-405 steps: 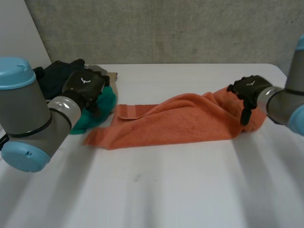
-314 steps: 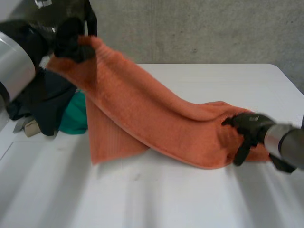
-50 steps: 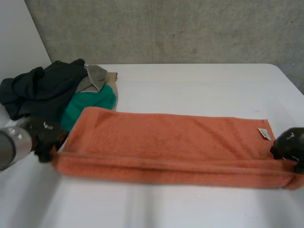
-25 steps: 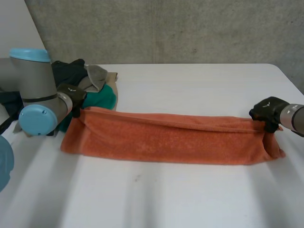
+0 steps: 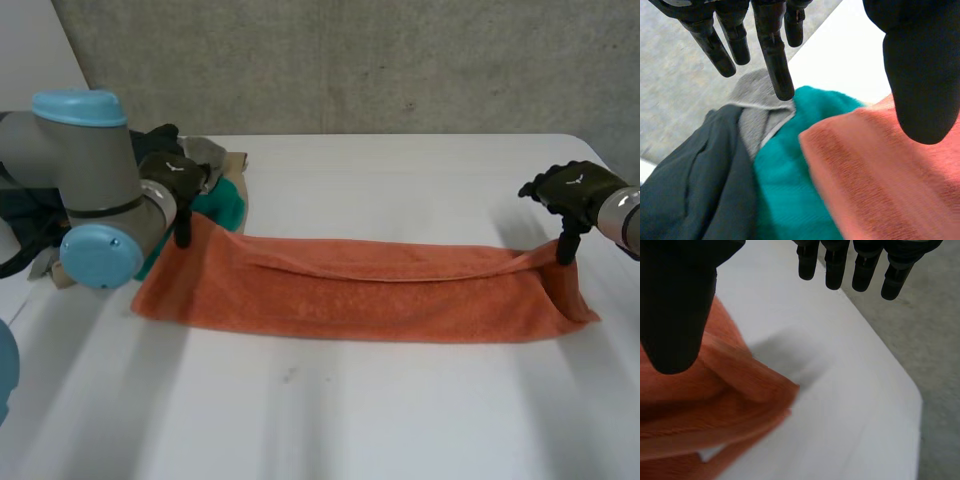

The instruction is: Fold the laundry.

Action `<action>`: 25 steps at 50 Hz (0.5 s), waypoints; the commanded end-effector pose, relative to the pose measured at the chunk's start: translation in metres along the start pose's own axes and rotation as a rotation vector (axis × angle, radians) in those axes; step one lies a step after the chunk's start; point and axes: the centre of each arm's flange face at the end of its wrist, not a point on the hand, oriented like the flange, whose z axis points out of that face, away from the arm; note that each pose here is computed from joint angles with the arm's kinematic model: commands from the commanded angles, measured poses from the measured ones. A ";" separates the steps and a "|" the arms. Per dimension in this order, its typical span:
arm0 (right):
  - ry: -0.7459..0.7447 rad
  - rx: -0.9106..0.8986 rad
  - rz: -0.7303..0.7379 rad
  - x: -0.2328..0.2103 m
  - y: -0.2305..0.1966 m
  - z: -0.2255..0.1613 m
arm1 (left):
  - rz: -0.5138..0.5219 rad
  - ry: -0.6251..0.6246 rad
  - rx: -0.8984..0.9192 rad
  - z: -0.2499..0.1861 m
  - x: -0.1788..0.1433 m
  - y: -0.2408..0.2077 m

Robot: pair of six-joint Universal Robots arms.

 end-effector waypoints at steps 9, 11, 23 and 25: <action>0.010 0.097 -0.005 -0.035 0.033 0.062 | 0.175 0.031 0.080 0.048 0.047 0.030; 0.043 0.121 0.000 -0.036 0.033 0.071 | 0.176 0.009 0.089 0.055 0.046 0.030; 0.341 0.290 0.078 -0.021 0.025 0.118 | 0.190 -0.239 0.170 0.098 0.005 0.017; 0.336 0.272 0.086 -0.022 0.026 0.118 | 0.183 -0.236 0.172 0.097 0.002 0.013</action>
